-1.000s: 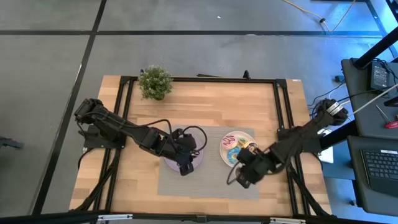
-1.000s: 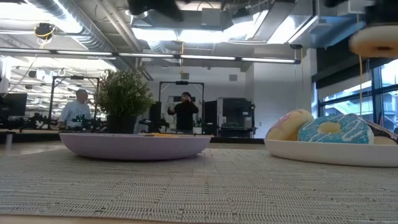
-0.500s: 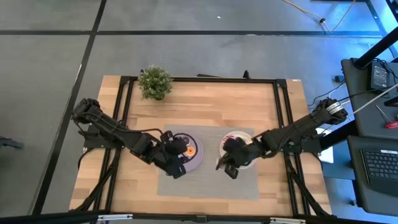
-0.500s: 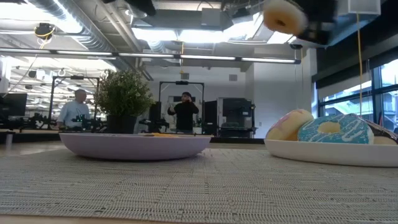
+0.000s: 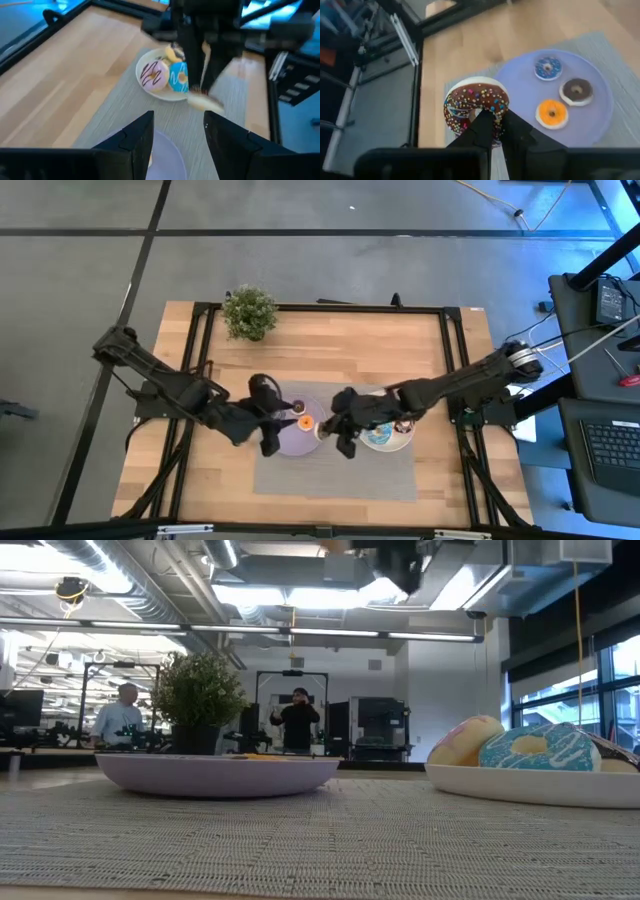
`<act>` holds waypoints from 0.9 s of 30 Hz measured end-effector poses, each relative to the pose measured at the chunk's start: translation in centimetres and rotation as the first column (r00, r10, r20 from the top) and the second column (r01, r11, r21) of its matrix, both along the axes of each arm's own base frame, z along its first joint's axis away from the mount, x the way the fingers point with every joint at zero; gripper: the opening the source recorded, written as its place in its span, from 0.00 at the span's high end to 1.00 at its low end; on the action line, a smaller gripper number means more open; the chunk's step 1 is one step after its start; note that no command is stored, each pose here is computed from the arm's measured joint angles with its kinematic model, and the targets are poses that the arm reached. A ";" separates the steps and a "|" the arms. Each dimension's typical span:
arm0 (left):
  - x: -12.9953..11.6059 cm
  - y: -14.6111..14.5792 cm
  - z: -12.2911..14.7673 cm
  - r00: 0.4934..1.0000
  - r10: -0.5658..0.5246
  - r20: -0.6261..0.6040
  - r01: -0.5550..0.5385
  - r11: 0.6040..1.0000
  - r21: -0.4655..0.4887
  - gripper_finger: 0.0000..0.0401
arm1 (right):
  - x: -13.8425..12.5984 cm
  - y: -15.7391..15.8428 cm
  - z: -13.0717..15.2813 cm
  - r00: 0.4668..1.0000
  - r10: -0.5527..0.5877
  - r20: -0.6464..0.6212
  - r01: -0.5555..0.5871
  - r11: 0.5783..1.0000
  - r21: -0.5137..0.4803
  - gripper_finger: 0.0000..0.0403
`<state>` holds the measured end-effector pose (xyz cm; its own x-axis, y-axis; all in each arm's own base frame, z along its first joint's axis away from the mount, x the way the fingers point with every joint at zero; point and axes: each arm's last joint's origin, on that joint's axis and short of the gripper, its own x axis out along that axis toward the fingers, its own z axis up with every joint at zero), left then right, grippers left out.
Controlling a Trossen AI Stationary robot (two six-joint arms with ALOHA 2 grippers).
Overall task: Pick & Place donuts
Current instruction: Put the small brown donut on the purple plate
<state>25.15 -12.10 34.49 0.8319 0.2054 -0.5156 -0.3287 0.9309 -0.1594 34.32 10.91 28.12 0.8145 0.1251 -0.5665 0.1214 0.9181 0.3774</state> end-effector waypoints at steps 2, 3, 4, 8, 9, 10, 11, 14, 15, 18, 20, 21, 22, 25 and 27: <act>-0.9 0.5 -0.4 0.999 0.011 0.041 -0.010 1.000 -0.018 0.58 | 1.2 0.2 -0.3 0.999 0.024 -0.030 -0.025 0.999 -0.030 0.92; -1.3 0.8 -0.6 0.998 0.014 0.063 -0.012 0.999 -0.030 0.58 | 1.8 0.2 -0.6 0.998 0.028 -0.048 -0.030 0.999 -0.043 0.91; -1.8 1.0 -0.7 0.996 0.018 0.086 -0.015 0.999 -0.044 0.58 | 2.4 0.3 -0.8 0.998 0.028 -0.064 -0.032 0.998 -0.052 0.91; -3.7 1.7 -1.8 0.991 0.038 0.130 -0.026 0.996 -0.090 0.58 | 4.2 0.2 -2.8 0.985 0.019 -0.171 -0.033 0.996 -0.083 0.90; -4.2 1.8 -2.1 0.990 0.052 0.134 -0.040 0.995 -0.095 0.58 | 4.5 0.2 -3.4 0.981 0.021 -0.195 -0.038 0.996 -0.086 0.90; -4.7 2.0 -2.4 0.987 0.072 0.140 -0.057 0.993 -0.105 0.58 | 4.9 0.1 -4.0 0.976 0.019 -0.215 -0.039 0.995 -0.090 0.90; -5.0 2.1 -2.8 0.985 0.094 0.147 -0.077 0.990 -0.117 0.58 | 5.3 0.0 -4.4 0.973 0.014 -0.229 -0.036 0.995 -0.092 0.90; -5.7 2.5 -3.7 0.975 0.156 0.157 -0.133 0.980 -0.148 0.58 | 6.2 -0.2 -5.8 0.968 -0.002 -0.251 -0.022 0.995 -0.092 0.90; -5.9 2.5 -4.0 0.973 0.170 0.156 -0.146 0.977 -0.156 0.58 | 6.4 -0.4 -6.4 0.965 -0.007 -0.264 -0.018 0.995 -0.095 0.90; -5.9 2.5 -4.7 0.975 0.177 0.138 -0.154 0.975 -0.162 0.58 | 7.0 -0.9 -7.7 0.956 -0.040 -0.292 0.016 0.996 -0.086 0.90; -5.8 2.4 -4.8 0.975 0.178 0.134 -0.157 0.975 -0.158 0.58 | 7.4 -1.3 -8.7 0.948 -0.063 -0.311 0.040 0.996 -0.079 0.91; -5.7 2.4 -5.0 0.976 0.177 0.130 -0.157 0.976 -0.153 0.58 | 7.6 -1.5 -9.2 0.944 -0.074 -0.322 0.052 0.996 -0.076 0.91; -5.6 2.4 -5.0 0.976 0.175 0.126 -0.156 0.977 -0.147 0.58 | 7.8 -1.6 -9.6 0.944 -0.073 -0.323 0.054 0.996 -0.069 0.91; -5.6 2.3 -5.1 0.977 0.176 0.124 -0.158 0.977 -0.143 0.58 | 8.6 -1.7 -10.1 0.959 -0.048 -0.278 0.042 0.999 -0.026 0.91; -5.6 2.3 -5.1 0.977 0.176 0.124 -0.158 0.977 -0.143 0.58 | 9.2 -1.6 -10.4 0.970 -0.027 -0.241 0.029 1.000 0.005 0.91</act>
<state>19.58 -9.76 29.39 0.8553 0.2854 -0.4325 -0.4447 0.8326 -0.3300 43.52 9.31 17.68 0.6576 0.1102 -0.7453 0.2350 0.9099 0.3419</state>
